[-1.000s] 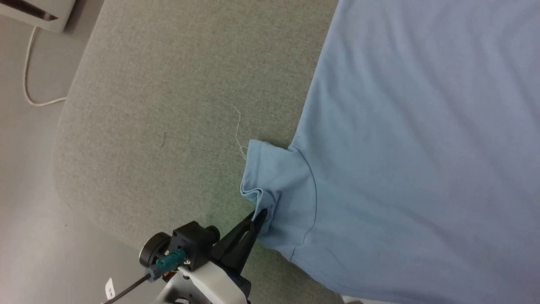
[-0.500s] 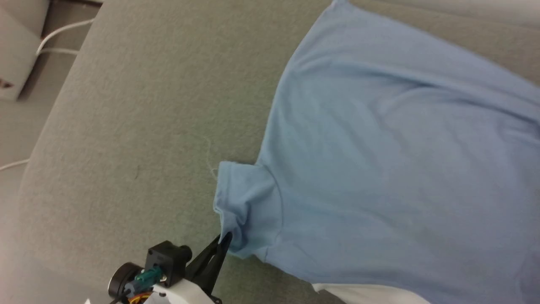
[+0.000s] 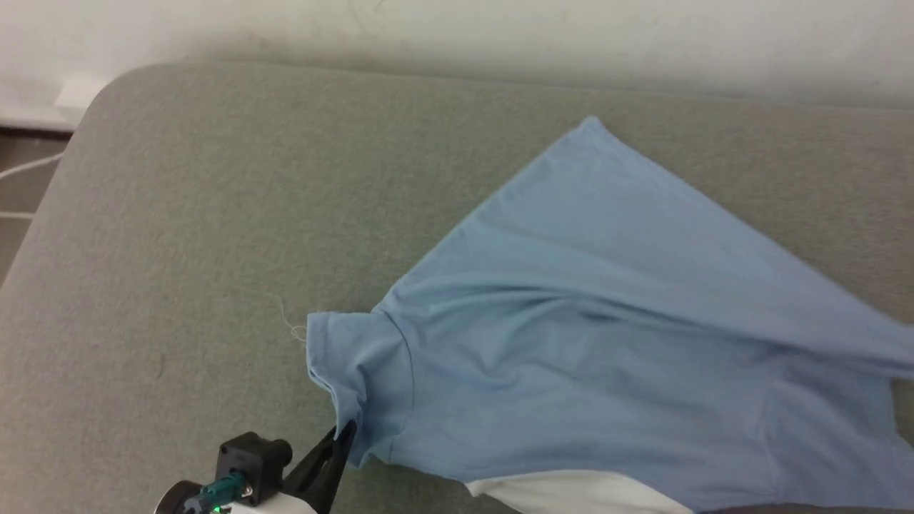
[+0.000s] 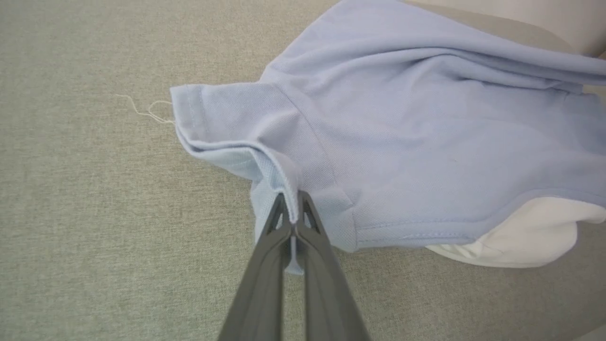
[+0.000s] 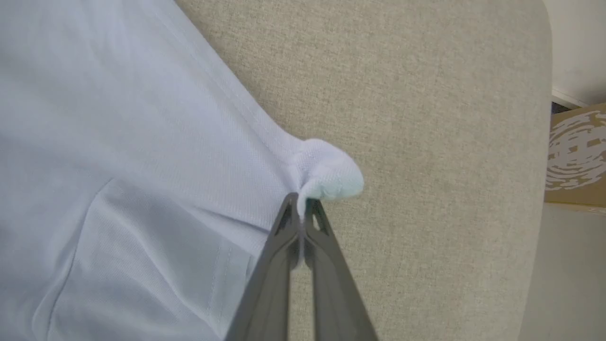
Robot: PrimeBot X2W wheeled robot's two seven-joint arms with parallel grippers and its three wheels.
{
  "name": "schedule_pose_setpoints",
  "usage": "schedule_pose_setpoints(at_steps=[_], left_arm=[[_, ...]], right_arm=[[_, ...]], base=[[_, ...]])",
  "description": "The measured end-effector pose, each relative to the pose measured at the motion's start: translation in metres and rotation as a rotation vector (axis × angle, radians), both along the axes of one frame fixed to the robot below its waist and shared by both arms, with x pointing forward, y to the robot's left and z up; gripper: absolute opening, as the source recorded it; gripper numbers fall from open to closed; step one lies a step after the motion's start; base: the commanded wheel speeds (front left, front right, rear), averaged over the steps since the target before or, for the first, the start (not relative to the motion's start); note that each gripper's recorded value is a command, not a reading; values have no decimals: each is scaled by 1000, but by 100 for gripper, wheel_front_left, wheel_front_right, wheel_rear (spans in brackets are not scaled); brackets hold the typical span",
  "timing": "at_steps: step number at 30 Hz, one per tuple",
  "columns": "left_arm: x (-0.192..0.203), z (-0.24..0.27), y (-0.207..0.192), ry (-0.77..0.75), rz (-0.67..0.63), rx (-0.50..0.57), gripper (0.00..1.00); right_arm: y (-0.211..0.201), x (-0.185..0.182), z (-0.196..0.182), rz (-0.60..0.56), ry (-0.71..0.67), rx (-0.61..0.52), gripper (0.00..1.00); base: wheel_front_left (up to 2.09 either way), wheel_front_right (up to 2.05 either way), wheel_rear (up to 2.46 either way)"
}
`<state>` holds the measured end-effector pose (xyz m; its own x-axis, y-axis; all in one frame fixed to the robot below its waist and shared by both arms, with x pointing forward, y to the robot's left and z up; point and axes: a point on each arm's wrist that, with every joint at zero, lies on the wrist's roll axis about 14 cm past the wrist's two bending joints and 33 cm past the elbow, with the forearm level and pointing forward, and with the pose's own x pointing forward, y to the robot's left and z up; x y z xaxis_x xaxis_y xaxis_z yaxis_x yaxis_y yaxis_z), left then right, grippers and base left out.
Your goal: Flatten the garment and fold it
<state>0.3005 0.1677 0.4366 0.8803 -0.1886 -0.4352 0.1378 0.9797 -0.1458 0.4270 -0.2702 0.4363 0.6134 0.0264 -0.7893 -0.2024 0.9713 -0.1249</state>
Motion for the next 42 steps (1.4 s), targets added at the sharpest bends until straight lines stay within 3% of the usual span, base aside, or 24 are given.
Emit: schedule_pose_setpoints(at_steps=[5, 11, 17, 18, 19, 20, 24, 31, 34, 42], left_arm=[[6, 10, -6, -43, -23, -7, 0], [9, 16, -7, -72, -28, -8, 0], [7, 15, -4, -70, -14, -8, 0], [6, 15, -4, -70, -13, -8, 0], [6, 15, -3, -69, -11, -8, 0], [5, 15, -3, -68, -9, -8, 0], [3, 15, 0, -66, 3, -7, 0], [10, 27, -2, -109, 13, -11, 0], [18, 37, -4, -148, 21, -20, 0], [29, 39, -11, -162, 32, -34, 0]], right_arm=[[-26, -58, 3, -113, 59, -16, 0], [-32, -124, -23, -201, 214, -5, 0], [-22, -142, -44, -217, 291, 26, 0], [-22, -142, -45, -215, 294, 23, 7], [-20, -139, -45, -205, 288, 22, 63], [-17, -134, -44, -193, 277, 23, 100], [0, -89, -19, -107, 151, 28, 100], [70, 8, 41, 127, -86, 72, 100], [101, 39, 47, 206, -105, 85, 100], [150, 103, 20, 314, -26, 32, 100]], base=[[0, 0, 0], [0, 0, 0], [0, 0, 0], [0, 0, 0], [0, 0, 0], [0, 0, 0], [0, 0, 0], [0, 0, 0], [0, 0, 0], [0, 0, 0]])
